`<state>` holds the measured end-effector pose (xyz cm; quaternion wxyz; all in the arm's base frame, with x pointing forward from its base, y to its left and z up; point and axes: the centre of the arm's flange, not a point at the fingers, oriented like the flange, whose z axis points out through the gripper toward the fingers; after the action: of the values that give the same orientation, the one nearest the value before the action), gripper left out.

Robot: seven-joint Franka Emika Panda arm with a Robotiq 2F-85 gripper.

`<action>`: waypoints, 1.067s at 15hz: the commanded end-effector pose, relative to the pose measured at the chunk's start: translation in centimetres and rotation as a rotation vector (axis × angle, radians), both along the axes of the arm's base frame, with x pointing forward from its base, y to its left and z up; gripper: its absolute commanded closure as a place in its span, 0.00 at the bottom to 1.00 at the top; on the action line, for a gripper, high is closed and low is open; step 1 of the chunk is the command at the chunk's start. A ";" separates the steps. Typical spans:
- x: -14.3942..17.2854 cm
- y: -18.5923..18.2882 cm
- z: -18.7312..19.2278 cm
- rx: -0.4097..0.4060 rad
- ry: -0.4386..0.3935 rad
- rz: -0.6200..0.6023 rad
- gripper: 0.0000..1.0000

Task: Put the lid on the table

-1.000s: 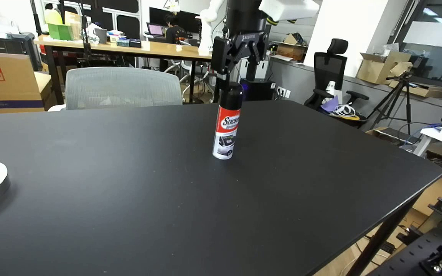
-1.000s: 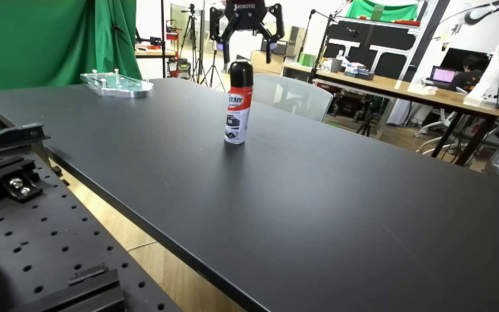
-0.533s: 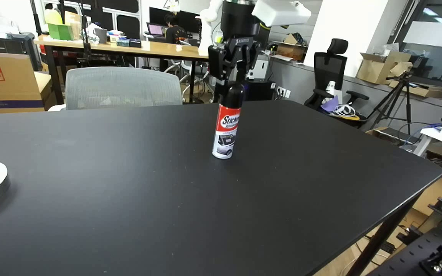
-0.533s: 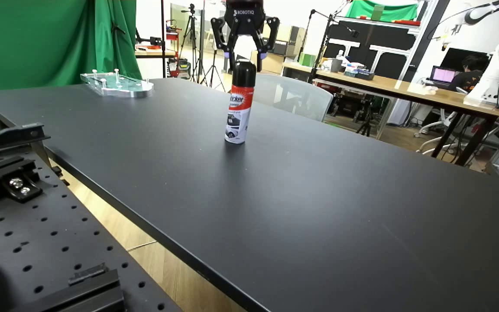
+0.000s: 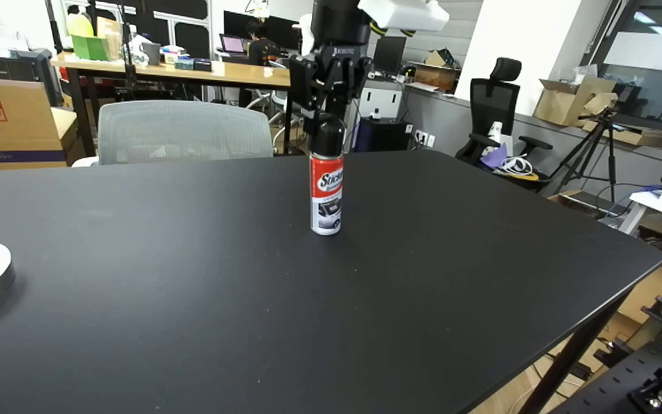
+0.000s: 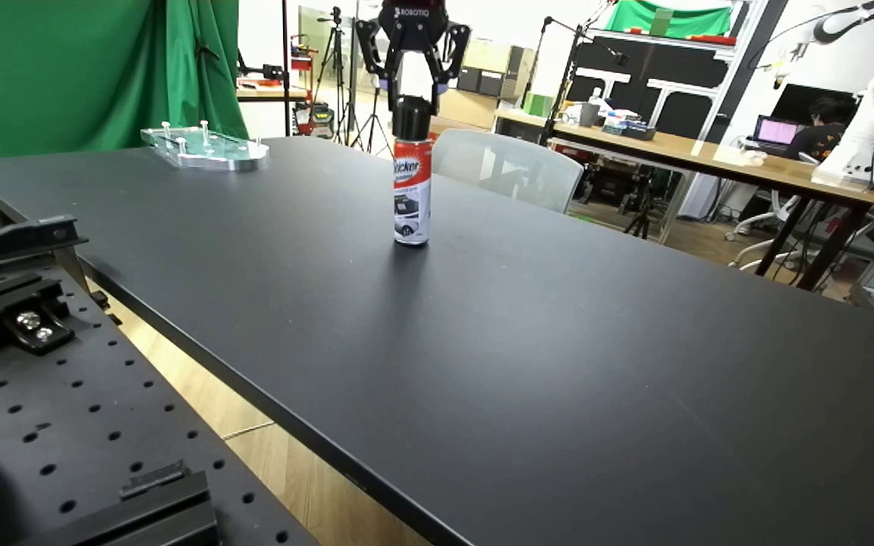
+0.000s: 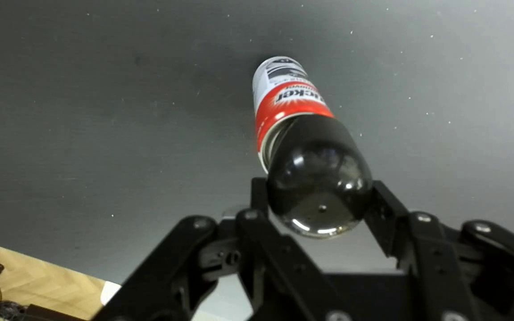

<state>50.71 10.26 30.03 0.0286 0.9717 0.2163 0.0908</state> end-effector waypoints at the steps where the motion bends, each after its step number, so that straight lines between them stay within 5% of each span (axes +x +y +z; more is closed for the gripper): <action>1: -0.4 1.7 2.5 -0.012 -0.054 0.006 0.68; 9: -1.2 3.2 6.5 -0.041 -0.165 0.000 0.68; 16: -2.6 5.1 4.8 -0.023 -0.129 0.041 0.68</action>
<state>49.44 14.34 35.93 0.0582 0.9561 0.2416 0.1553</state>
